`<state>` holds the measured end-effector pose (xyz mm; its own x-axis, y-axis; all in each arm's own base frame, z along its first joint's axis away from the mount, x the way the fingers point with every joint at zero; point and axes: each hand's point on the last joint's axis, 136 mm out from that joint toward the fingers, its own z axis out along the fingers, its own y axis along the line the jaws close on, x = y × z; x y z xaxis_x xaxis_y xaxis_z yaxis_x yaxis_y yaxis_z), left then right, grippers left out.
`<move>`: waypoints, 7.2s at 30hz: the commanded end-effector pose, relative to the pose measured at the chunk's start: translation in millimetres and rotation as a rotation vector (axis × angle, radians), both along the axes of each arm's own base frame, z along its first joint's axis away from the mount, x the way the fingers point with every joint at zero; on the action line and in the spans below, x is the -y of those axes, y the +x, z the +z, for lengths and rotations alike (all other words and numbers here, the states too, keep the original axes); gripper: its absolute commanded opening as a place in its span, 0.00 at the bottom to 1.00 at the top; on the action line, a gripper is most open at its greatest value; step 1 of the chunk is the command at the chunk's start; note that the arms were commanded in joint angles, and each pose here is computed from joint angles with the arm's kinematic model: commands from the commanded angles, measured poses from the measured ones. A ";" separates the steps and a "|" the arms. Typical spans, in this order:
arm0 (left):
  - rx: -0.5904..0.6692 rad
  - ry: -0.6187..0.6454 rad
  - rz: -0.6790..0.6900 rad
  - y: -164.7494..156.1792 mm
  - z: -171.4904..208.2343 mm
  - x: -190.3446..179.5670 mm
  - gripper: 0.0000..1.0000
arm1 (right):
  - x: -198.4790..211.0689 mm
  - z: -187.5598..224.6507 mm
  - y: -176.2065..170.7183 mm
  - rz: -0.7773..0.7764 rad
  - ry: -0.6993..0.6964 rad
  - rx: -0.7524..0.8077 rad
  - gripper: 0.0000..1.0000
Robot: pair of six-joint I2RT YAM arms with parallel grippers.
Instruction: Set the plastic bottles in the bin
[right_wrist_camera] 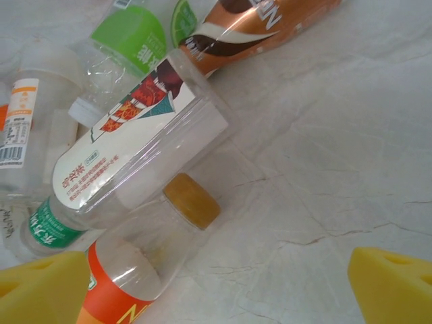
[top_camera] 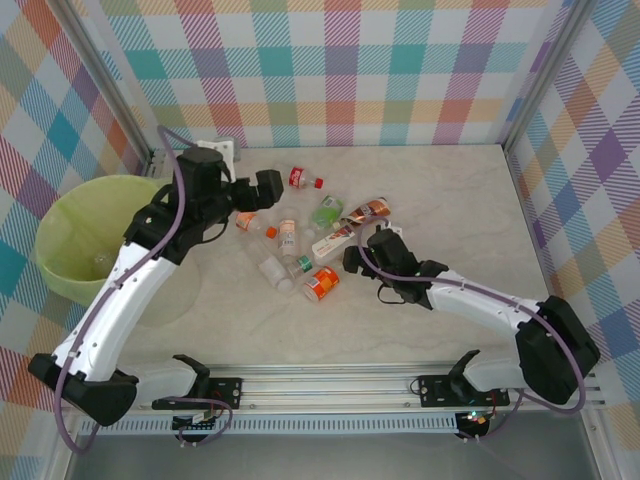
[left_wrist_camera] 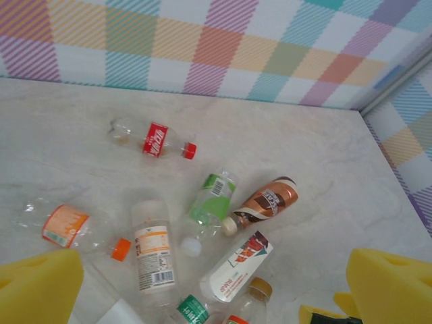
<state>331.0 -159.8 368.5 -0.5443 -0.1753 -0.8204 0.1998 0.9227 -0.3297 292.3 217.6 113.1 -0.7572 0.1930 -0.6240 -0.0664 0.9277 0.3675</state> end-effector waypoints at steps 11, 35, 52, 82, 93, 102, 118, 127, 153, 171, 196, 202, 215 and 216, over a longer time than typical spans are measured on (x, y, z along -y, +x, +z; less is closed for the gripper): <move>-0.023 -0.046 -0.024 4.4 -45.9 16.4 1.00 | -48.5 -46.4 -1.0 -0.079 0.143 -0.320 0.85; -0.044 -0.189 -0.059 -4.7 -88.8 29.2 1.00 | -44.4 -100.9 4.3 -0.251 0.047 -0.356 0.58; -0.142 -0.211 -0.088 3.4 -127.9 45.9 1.00 | -21.6 -74.1 0.2 -0.204 0.105 -0.169 0.28; -0.264 -0.328 -0.710 -56.4 -181.5 161.6 1.00 | -31.4 93.6 45.0 -0.122 0.618 0.339 0.26; -0.188 -0.293 -0.759 -59.1 -184.3 187.3 0.88 | -45.0 133.6 37.3 -0.032 0.802 0.344 0.26; -0.198 -0.261 -0.726 -54.5 -190.5 183.9 0.53 | -55.0 126.8 35.4 0.004 0.861 0.300 0.31; -0.128 -0.067 -0.429 -22.0 -179.7 127.2 0.41 | -6.8 105.0 31.3 0.021 0.439 0.232 0.89; -0.026 0.004 -0.238 -10.1 -119.5 75.0 0.41 | 31.3 108.5 33.8 -0.029 0.184 0.323 1.00; 0.063 0.755 0.704 -42.2 49.5 -188.8 0.42 | 29.2 93.5 43.5 -0.062 0.198 0.310 1.00; -0.307 0.558 1.028 -91.3 -41.4 -314.0 0.44 | 25.2 98.6 41.7 -0.031 0.204 0.312 1.00; -0.266 0.259 0.870 -73.0 -51.1 -276.6 1.00 | 26.5 85.1 41.3 -0.042 0.191 0.281 1.00; -0.074 0.087 0.623 -59.0 -7.8 -214.8 1.00 | 26.2 80.4 41.8 -0.048 0.192 0.265 1.00; -0.033 0.074 0.296 -17.8 0.4 -80.5 1.00 | 27.6 75.0 43.1 -0.059 0.180 0.256 1.00; -0.043 0.076 0.278 -13.0 -5.9 -69.5 1.00 | 28.4 73.1 43.0 -0.060 0.173 0.255 1.00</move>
